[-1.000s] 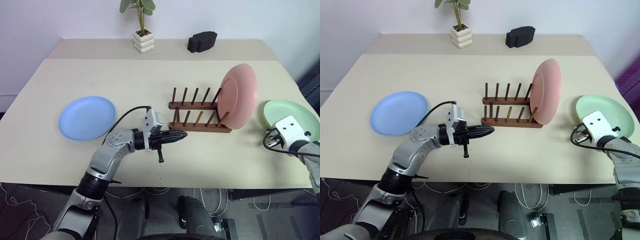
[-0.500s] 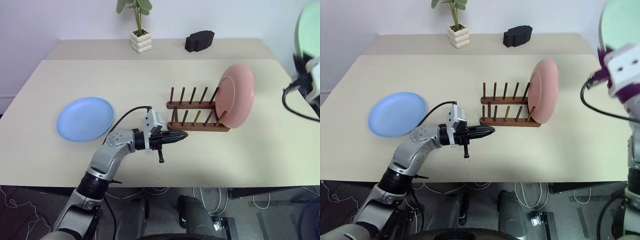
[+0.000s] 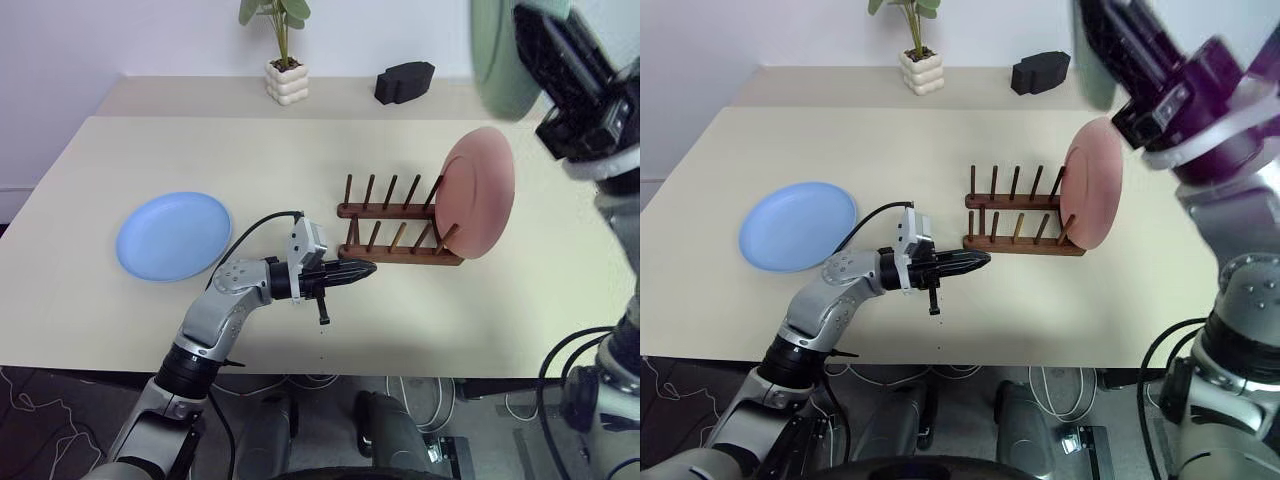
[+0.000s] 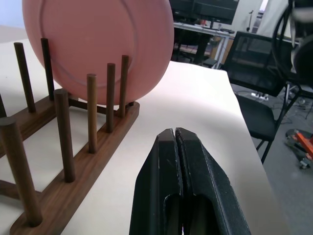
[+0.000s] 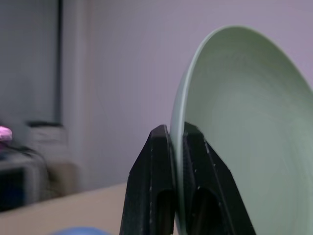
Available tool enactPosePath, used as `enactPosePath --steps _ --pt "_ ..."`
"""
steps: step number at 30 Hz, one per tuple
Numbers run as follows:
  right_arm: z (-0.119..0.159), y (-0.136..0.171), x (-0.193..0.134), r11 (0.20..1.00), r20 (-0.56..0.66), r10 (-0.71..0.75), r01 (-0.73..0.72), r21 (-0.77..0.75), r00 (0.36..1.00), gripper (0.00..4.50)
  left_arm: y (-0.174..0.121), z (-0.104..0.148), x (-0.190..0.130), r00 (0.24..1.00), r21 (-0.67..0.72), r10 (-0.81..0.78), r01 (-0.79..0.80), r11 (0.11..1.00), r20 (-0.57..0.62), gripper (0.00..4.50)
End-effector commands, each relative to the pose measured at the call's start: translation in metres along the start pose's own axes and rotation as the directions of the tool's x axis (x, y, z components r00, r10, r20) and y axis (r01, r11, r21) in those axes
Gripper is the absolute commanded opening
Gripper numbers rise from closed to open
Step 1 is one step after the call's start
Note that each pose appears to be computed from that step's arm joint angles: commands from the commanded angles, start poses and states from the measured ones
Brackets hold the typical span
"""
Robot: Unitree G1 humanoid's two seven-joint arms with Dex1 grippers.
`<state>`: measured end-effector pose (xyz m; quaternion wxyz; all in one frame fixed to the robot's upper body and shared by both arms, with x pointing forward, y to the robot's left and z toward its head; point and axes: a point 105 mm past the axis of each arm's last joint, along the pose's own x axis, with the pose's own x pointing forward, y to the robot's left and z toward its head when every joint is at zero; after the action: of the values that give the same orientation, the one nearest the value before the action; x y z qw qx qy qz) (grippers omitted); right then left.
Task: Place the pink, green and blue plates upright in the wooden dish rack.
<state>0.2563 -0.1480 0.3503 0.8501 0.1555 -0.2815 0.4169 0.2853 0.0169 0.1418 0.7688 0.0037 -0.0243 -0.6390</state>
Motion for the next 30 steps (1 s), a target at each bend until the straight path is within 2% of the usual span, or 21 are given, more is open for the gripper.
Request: enactPosePath --steps 1,5,12,30 --pt "-0.004 -0.005 -0.004 0.989 0.043 -0.082 0.076 0.13 0.996 0.02 -0.002 0.01 0.0 1.0 0.04 -0.008 0.007 0.999 0.026 0.0" --pt "-0.028 -0.016 -0.014 0.965 -0.017 -0.173 0.173 0.197 0.985 0.02 -0.002 0.01 0.0 1.0 0.04 -0.009 0.008 0.999 0.023 0.0" --pt "-0.046 -0.025 -0.022 0.939 -0.073 -0.231 0.242 0.246 0.97 0.02 -0.001 0.01 -0.001 1.0 0.041 -0.008 0.007 0.999 0.024 0.0" --pt "-0.068 -0.03 -0.025 0.899 -0.124 -0.279 0.305 0.316 0.952 0.02 0.003 0.017 -0.004 0.999 0.068 0.029 -0.031 0.997 0.037 0.0"
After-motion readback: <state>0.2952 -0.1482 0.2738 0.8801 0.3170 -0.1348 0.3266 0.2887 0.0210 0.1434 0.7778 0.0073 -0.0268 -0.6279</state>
